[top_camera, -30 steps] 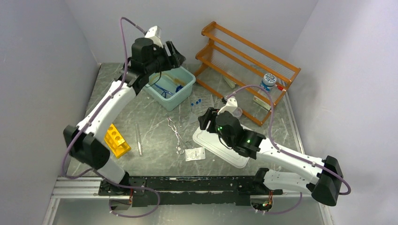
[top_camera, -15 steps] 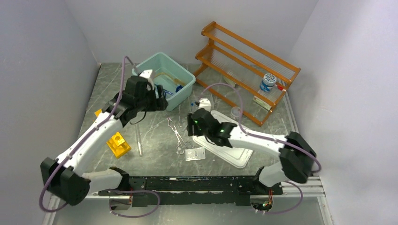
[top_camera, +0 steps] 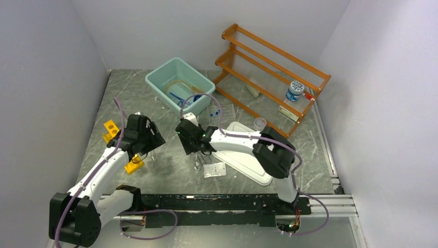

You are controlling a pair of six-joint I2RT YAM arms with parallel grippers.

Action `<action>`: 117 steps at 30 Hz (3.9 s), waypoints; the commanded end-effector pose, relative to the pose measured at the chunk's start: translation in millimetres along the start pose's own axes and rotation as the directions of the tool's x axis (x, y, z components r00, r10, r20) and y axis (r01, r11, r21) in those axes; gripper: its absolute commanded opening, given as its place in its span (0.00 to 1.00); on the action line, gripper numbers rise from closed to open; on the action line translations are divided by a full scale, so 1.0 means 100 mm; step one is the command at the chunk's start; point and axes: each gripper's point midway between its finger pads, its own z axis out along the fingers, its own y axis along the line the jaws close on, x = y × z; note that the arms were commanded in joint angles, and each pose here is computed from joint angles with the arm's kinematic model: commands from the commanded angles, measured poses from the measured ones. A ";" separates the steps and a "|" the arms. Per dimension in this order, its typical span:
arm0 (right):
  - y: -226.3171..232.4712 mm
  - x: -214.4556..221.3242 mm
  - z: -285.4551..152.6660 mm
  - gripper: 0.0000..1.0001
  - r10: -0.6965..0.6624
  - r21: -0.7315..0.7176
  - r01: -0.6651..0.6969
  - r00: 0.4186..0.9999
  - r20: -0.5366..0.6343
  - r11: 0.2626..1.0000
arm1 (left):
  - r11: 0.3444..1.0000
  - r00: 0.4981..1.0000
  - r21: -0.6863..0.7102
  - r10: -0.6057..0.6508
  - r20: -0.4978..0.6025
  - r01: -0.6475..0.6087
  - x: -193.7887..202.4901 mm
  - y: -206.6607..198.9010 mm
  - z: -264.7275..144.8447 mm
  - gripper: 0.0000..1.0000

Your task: Organize the chemistry lab equipment

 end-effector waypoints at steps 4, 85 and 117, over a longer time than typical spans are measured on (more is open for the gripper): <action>0.04 0.08 0.30 0.57 -0.038 0.044 0.043 0.994 -0.098 0.998 | 0.990 0.996 0.113 -0.079 -0.047 0.084 0.03 -0.17 0.08 0.70; -0.21 -0.65 0.81 0.18 -0.282 -0.057 0.303 0.930 0.234 0.951 | 0.973 0.987 0.196 -0.100 -0.127 0.124 0.29 -0.18 0.42 0.77; 0.36 -1.30 -0.34 0.00 0.161 -0.566 0.031 0.945 0.286 0.823 | 0.738 0.986 0.668 0.024 -0.163 0.093 0.62 -0.75 0.01 0.81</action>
